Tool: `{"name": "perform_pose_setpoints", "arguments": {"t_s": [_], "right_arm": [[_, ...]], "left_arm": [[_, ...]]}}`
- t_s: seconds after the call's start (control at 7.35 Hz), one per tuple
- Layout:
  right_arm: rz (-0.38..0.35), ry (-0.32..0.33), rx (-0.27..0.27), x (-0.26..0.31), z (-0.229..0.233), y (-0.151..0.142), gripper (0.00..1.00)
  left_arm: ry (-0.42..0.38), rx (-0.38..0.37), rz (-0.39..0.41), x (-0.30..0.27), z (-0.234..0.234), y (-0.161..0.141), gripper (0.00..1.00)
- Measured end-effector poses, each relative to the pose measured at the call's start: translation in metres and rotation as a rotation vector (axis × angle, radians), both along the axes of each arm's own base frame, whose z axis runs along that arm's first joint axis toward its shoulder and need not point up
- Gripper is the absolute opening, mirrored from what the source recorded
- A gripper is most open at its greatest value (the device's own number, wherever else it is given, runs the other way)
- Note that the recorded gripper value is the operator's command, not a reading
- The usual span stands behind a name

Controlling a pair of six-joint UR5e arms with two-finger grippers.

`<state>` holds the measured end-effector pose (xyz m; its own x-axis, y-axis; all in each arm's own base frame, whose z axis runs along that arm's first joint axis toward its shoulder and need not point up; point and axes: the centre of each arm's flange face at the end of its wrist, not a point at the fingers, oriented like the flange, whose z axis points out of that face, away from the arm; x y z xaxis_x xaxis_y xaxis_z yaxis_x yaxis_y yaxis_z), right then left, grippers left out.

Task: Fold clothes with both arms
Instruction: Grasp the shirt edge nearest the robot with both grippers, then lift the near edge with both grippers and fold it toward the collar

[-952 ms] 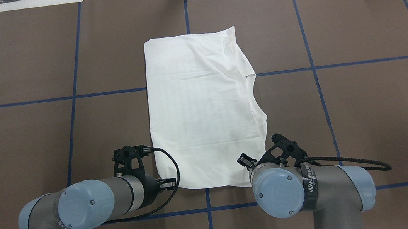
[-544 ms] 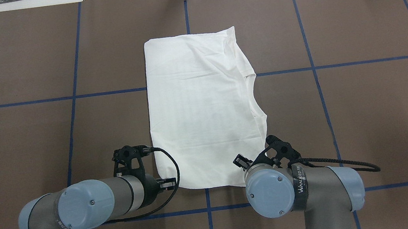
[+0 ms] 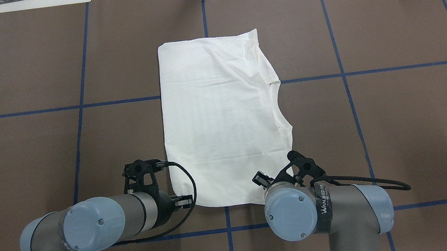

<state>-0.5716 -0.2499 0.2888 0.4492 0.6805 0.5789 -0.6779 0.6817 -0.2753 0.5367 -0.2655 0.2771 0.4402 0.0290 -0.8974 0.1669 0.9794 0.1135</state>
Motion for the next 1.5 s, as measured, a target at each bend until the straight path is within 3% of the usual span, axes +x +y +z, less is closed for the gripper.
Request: {"name": "perform_pose_setpoints", "arguments": {"t_s": [0.14, 0.27, 0.41, 0.68, 1.5], "right_arm": [[-0.003, 0.001, 0.000, -0.001, 0.000, 0.002, 0.71], [-0.005, 0.003, 0.000, -0.002, 0.001, 0.004, 0.58], [-0.006, 0.003, -0.001, -0.003, 0.001, 0.005, 0.43], [-0.002, 0.001, -0.002, -0.004, 0.001, 0.006, 0.00], [0.023, -0.045, -0.008, 0.006, -0.022, 0.003, 0.00]], "left_arm": [[0.000, 0.000, -0.001, 0.000, 0.000, 0.000, 0.00], [0.000, 0.000, -0.001, 0.000, 0.000, 0.000, 0.00], [-0.001, 0.000, -0.001, 0.000, 0.000, 0.000, 0.00], [0.000, 0.001, -0.001, -0.001, 0.000, 0.000, 0.00], [0.017, 0.005, 0.003, -0.007, -0.009, 0.002, 0.00]]}}
